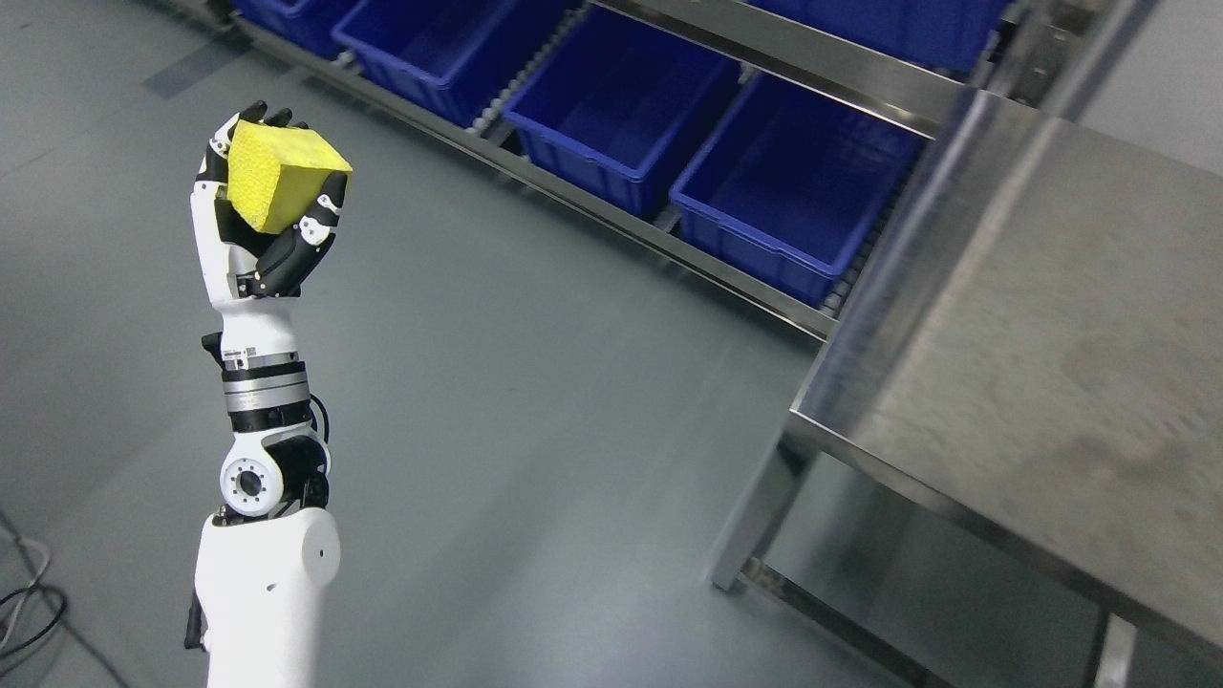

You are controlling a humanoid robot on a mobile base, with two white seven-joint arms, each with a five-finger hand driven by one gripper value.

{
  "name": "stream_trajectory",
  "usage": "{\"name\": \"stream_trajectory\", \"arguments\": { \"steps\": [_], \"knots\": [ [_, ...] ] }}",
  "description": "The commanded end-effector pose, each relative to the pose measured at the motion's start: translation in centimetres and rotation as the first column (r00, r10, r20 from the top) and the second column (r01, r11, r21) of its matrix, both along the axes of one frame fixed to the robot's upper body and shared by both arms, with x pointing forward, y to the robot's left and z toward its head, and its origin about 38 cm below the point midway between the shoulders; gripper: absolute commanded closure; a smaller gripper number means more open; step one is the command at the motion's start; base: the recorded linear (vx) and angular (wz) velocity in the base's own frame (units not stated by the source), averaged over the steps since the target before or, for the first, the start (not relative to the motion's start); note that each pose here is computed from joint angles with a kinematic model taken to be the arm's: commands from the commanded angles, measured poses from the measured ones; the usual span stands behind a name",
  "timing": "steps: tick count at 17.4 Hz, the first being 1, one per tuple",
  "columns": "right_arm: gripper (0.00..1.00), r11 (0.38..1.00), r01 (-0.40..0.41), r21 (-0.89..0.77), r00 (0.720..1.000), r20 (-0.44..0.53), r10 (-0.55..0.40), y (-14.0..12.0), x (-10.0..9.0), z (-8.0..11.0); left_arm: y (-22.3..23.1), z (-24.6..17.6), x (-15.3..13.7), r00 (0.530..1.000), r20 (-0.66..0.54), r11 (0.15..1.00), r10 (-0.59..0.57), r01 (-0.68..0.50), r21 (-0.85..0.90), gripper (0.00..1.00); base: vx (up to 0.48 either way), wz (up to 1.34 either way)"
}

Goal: Move yellow foam block to right shelf middle
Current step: 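Hold the cube up in the left hand while turning toward the blue bins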

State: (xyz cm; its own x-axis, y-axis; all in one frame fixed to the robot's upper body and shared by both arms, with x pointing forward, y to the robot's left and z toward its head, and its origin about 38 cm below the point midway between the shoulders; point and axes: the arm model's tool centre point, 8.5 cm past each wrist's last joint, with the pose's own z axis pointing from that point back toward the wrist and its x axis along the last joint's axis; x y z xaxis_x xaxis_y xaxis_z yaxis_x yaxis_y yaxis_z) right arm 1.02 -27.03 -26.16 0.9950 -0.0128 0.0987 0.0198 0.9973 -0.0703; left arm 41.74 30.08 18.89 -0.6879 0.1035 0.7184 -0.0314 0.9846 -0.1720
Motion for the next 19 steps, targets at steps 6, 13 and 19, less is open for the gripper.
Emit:
{"name": "stream_trajectory", "arguments": {
  "steps": [6,13,19],
  "knots": [
    [0.0,0.998,0.065,-0.016,0.998,0.027,-0.065,-1.2,0.8,0.1,0.3,-0.5,-0.8,1.0,-0.017,1.0,0.002,-0.002,0.008,0.66,0.109,1.09],
    [0.0,0.998,0.065,-0.016,0.998,0.027,-0.065,-1.2,0.8,0.1,0.2,-0.3,-1.2,1.0,-0.01,1.0,-0.002,0.002,0.014,0.66,0.154,0.75],
    [0.0,0.998,0.065,-0.016,0.998,0.025,-0.065,-1.2,0.7,0.1,0.2,-0.7,-1.8,1.0,-0.021,1.0,0.0,0.0,0.016,0.66,0.213,0.48]
  ]
}}
